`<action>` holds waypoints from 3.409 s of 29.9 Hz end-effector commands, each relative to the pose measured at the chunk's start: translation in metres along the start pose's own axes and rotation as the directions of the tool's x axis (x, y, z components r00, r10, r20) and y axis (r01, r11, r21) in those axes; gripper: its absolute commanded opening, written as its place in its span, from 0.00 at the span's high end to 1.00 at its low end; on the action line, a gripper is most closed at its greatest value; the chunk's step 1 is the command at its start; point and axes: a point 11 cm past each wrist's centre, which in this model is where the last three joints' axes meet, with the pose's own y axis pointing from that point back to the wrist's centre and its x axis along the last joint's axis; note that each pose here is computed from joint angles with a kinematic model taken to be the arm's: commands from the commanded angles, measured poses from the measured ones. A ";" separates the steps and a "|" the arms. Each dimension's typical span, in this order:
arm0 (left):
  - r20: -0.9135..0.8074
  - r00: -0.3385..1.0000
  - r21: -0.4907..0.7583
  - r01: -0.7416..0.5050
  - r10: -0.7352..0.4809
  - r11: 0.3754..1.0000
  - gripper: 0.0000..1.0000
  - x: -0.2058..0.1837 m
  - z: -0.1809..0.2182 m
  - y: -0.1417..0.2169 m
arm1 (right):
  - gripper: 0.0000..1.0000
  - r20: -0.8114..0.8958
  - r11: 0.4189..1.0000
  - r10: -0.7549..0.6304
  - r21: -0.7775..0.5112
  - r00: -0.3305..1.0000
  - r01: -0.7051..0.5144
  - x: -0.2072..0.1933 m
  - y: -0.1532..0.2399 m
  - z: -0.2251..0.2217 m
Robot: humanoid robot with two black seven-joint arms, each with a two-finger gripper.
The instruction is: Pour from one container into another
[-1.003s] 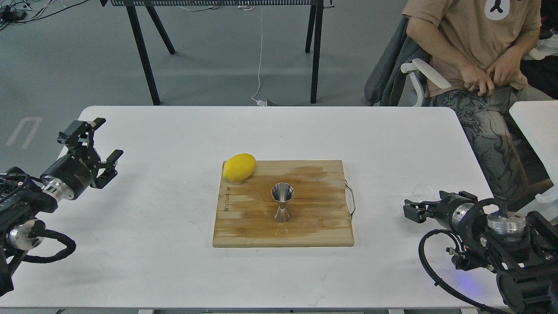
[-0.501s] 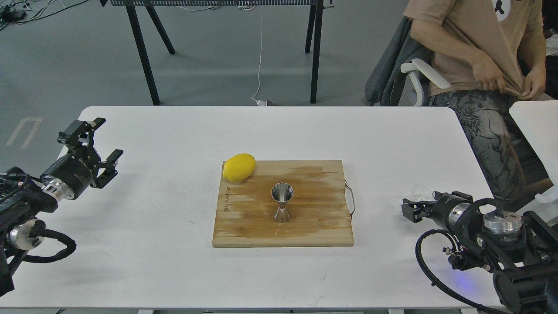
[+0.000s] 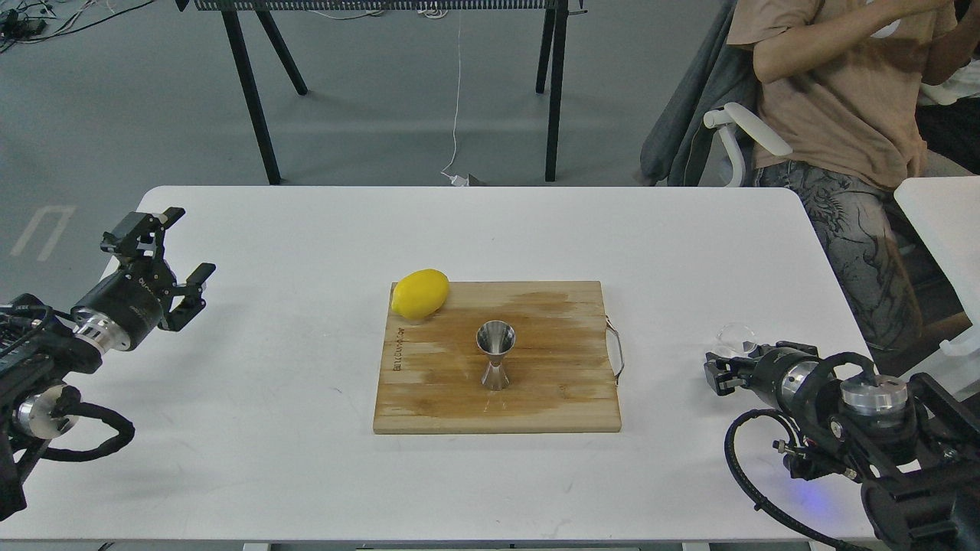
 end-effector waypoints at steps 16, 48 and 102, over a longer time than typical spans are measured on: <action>0.002 1.000 0.008 -0.016 0.016 1.000 0.01 0.004 -0.003 0.002 | 0.57 0.001 1.000 0.007 0.006 1.000 -0.007 0.004 0.000 -0.001; 0.001 1.000 0.008 -0.015 0.015 1.000 0.01 0.004 -0.003 0.002 | 0.61 -0.480 0.783 -0.591 -0.151 0.648 0.603 -0.116 0.070 0.076; -0.020 1.000 0.006 -0.010 0.010 1.000 0.01 -0.003 -0.009 -0.001 | 0.62 -0.865 0.703 -0.389 -0.501 -0.316 0.506 -0.115 0.062 0.219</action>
